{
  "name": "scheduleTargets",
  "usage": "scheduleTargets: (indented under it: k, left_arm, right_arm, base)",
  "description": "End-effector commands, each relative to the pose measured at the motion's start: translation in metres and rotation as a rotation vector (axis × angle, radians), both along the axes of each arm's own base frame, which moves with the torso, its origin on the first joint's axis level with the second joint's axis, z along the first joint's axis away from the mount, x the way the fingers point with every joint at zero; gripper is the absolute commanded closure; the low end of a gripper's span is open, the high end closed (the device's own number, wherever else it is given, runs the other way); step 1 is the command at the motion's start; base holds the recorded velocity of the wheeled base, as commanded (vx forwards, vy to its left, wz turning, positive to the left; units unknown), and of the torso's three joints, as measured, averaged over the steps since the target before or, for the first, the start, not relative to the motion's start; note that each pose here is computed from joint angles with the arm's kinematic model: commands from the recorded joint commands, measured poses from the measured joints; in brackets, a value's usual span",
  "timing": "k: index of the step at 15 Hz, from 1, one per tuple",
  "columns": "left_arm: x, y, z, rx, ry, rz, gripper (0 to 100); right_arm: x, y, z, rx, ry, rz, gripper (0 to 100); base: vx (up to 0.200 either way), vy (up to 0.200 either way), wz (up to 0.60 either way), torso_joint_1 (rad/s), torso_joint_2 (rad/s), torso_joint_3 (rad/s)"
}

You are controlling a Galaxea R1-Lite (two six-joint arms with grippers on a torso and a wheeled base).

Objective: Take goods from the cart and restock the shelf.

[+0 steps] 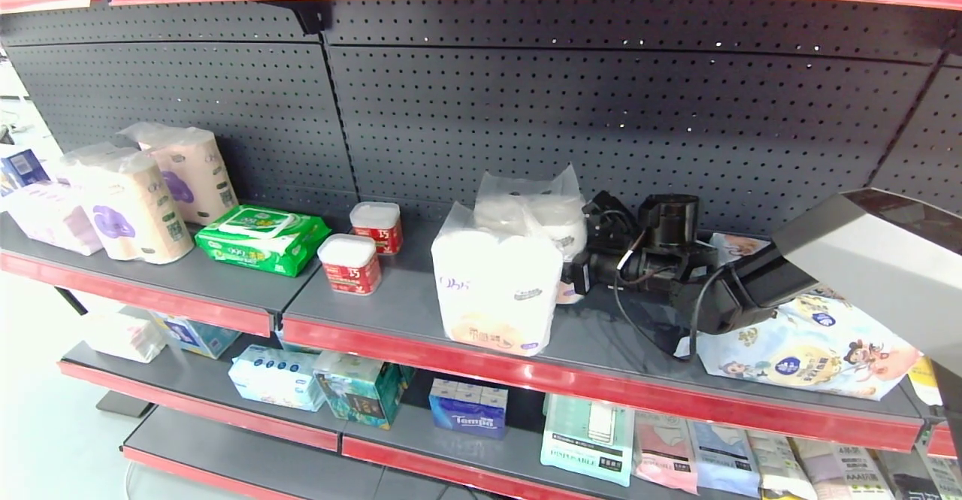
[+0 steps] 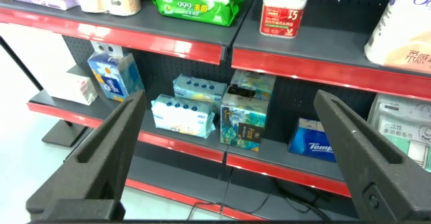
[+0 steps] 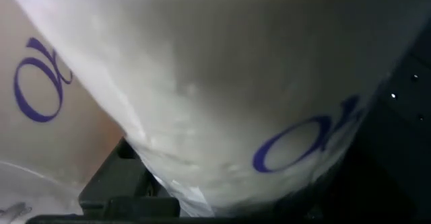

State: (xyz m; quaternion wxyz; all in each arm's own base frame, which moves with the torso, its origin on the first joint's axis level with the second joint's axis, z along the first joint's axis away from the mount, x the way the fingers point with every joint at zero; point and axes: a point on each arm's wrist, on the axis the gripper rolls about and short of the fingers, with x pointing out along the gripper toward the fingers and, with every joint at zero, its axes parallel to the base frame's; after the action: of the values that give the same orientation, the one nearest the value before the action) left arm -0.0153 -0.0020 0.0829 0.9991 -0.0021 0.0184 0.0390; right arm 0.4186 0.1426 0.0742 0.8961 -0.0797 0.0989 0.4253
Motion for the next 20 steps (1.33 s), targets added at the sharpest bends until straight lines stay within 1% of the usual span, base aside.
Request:
scheduleTargets:
  k: [1, 2, 12, 18, 20]
  left_arm:
    - [0.0, 0.0, 0.0, -0.001, 0.001, 0.002, 0]
    - [0.0, 0.0, 0.0, 0.0, 0.001, 0.0, 0]
    - [0.0, 0.0, 0.0, -0.001, 0.001, 0.002, 0]
    - [0.0, 0.0, 0.0, -0.001, 0.001, 0.002, 0]
    - [0.0, 0.0, 0.0, -0.001, 0.001, 0.002, 0]
  right_arm:
    - [0.0, 0.002, -0.001, 0.005, 0.003, 0.005, 100]
    - [-0.001, 0.006, -0.001, 0.005, 0.003, 0.014, 100]
    - [0.002, 0.015, -0.015, 0.018, 0.046, 0.024, 100]
    - [0.005, 0.017, -0.02, 0.033, 0.072, 0.017, 100]
    - [0.007, 0.014, -0.021, 0.038, 0.082, -0.003, 100]
  base:
    - [0.0, 0.0, 0.0, 0.0, 0.0, 0.0]
    - [0.0, 0.0, 0.0, 0.0, 0.0, 0.0]
    - [0.0, 0.0, 0.0, 0.0, 0.0, 0.0]
    - [0.0, 0.0, 0.0, 0.0, 0.0, 0.0]
    - [0.0, 0.0, 0.0, 0.0, 0.0, 0.0]
